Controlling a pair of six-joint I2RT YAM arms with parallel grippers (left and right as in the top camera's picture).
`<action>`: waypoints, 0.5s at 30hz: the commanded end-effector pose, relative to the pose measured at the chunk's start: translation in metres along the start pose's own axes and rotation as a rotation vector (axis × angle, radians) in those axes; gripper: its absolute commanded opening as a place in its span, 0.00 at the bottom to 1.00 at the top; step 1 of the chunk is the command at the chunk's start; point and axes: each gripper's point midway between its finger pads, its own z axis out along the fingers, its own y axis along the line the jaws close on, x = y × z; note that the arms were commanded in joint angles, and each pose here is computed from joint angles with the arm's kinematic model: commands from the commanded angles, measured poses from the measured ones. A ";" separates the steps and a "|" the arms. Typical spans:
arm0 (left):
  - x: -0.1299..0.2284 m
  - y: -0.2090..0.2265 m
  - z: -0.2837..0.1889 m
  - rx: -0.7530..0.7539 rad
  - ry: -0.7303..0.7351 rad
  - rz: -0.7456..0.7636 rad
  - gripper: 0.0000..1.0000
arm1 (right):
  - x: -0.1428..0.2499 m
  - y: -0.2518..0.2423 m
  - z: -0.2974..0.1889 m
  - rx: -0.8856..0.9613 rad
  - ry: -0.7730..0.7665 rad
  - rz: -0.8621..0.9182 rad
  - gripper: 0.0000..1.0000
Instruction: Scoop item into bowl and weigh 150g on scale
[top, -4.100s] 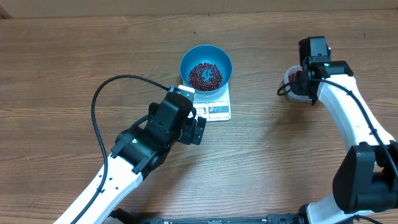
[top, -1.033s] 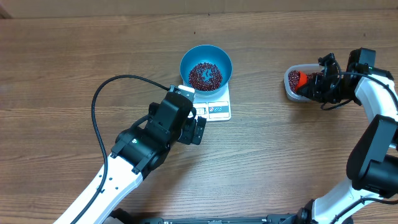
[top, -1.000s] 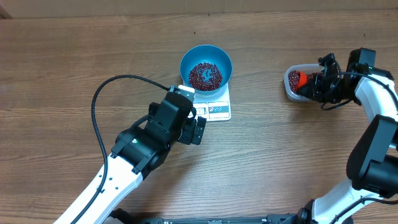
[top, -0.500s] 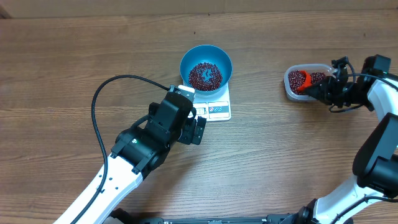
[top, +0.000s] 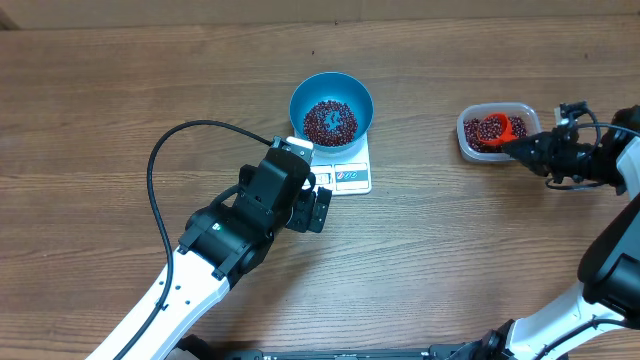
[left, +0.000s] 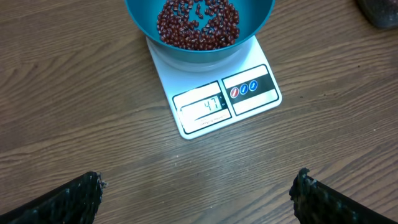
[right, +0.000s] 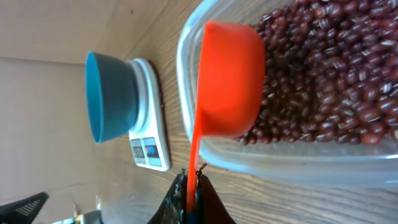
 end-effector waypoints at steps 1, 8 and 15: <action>0.000 0.001 0.000 -0.011 -0.005 -0.011 1.00 | 0.000 0.014 -0.001 -0.095 -0.009 -0.050 0.04; 0.000 0.001 0.000 -0.011 -0.005 -0.011 0.99 | -0.004 0.032 -0.004 -0.202 -0.035 -0.040 0.04; 0.000 0.001 0.000 -0.011 -0.005 -0.011 0.99 | -0.010 0.060 -0.011 -0.363 -0.077 -0.032 0.04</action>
